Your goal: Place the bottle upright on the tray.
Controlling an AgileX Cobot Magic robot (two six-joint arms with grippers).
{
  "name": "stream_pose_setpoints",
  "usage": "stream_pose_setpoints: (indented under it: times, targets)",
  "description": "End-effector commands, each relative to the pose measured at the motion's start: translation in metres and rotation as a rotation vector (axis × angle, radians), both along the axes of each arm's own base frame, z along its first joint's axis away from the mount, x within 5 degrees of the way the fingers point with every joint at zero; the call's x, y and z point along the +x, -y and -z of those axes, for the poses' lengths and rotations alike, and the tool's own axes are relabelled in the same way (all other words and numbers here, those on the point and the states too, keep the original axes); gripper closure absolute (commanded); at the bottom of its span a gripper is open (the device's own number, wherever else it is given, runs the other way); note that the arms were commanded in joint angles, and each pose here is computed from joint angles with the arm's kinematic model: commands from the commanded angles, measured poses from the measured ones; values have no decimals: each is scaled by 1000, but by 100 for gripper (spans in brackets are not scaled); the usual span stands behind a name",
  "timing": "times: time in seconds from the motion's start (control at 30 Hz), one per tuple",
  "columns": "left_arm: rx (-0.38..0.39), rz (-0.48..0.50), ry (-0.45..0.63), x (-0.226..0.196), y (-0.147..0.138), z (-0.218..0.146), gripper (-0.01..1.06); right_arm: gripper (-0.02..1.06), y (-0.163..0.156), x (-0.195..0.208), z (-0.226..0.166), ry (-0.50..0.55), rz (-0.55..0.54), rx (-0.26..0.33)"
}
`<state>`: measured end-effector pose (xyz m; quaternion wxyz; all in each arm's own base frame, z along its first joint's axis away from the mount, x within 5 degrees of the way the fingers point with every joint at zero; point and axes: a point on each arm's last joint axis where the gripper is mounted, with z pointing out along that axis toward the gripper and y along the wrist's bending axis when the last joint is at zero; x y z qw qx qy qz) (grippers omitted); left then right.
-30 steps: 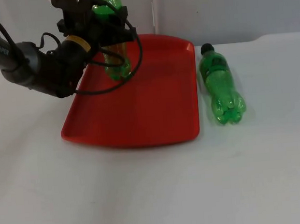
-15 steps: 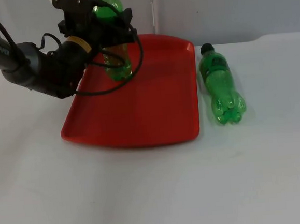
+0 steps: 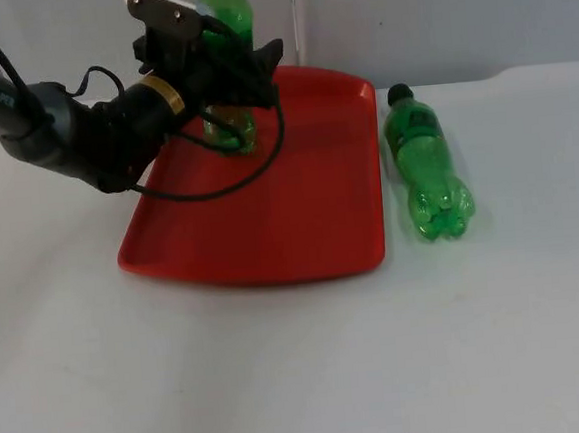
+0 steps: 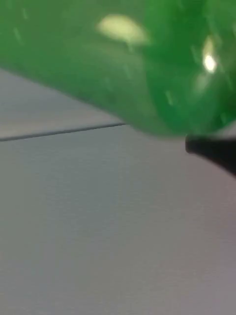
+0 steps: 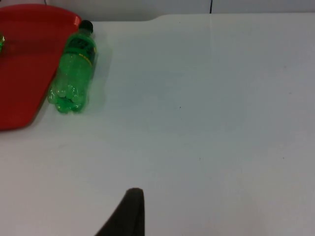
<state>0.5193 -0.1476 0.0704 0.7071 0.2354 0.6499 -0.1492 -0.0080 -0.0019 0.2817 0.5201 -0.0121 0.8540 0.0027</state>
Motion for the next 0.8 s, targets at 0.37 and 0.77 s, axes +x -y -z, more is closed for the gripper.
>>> stream_pose_setpoints:
  times: [0.37,0.77]
  targets:
    - [-50,-81,-7,3,-8,1,0,0,0,1,1,2,7,0]
    - [-33,-141,-83,7,-12,-2,0,0,0,1,1,2,7,0]
